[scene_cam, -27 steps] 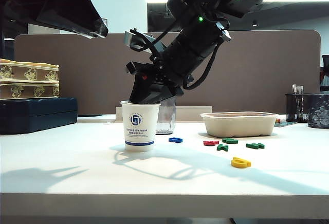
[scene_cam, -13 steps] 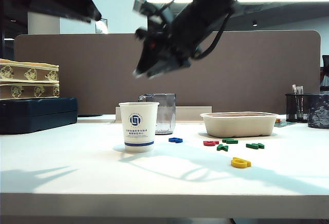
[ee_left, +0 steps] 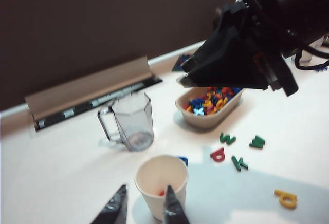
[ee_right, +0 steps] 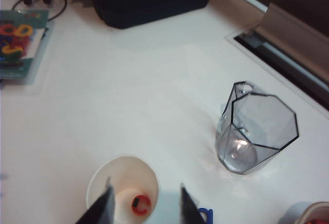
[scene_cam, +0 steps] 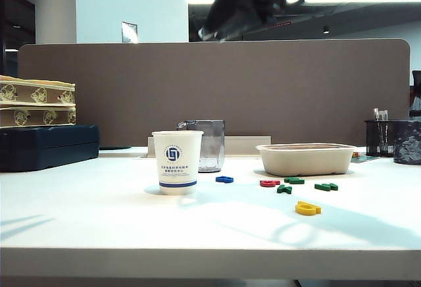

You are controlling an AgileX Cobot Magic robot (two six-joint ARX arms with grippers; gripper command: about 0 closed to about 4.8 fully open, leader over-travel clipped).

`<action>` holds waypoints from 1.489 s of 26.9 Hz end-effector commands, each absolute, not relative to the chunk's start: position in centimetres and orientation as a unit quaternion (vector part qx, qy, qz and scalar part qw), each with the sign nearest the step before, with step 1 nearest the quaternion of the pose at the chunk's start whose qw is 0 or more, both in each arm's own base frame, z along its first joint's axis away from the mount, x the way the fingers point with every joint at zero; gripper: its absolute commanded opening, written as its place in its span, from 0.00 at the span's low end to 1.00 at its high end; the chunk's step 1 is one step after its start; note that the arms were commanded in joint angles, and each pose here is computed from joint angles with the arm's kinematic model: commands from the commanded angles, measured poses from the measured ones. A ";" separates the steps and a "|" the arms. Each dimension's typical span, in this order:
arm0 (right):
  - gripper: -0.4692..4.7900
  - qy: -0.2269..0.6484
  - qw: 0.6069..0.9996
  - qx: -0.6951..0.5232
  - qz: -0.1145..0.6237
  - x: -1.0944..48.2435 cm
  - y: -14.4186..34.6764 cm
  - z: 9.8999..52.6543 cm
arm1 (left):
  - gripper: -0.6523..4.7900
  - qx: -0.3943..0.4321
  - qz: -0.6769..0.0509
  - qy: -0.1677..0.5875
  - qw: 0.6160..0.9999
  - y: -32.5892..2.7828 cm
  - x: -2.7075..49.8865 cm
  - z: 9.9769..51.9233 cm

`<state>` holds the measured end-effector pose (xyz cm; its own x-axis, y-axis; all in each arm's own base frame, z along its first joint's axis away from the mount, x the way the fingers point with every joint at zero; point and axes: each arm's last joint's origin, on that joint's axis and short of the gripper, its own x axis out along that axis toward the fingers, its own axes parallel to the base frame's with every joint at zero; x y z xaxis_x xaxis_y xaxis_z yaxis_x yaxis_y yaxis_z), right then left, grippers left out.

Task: Pick up the letter "c" and put it in the paper cup.

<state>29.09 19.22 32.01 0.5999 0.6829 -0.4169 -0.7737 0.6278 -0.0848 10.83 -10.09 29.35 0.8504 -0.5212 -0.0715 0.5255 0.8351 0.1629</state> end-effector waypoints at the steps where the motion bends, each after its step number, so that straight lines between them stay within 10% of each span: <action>1: 0.39 0.157 0.888 -0.134 0.412 28.1 18.6 33.6 | 0.28 0.094 -0.260 -0.018 0.961 -9.4 10.2 30.2; 30: 0.27 0.170 0.927 -0.194 0.272 14.9 9.2 40.7 | 0.28 0.119 -0.286 0.003 0.951 -6.3 7.0 29.7; 40: 0.10 0.180 0.940 -0.125 0.260 10.4 6.4 36.4 | 0.28 0.117 -0.282 -0.001 0.952 -6.0 6.8 30.4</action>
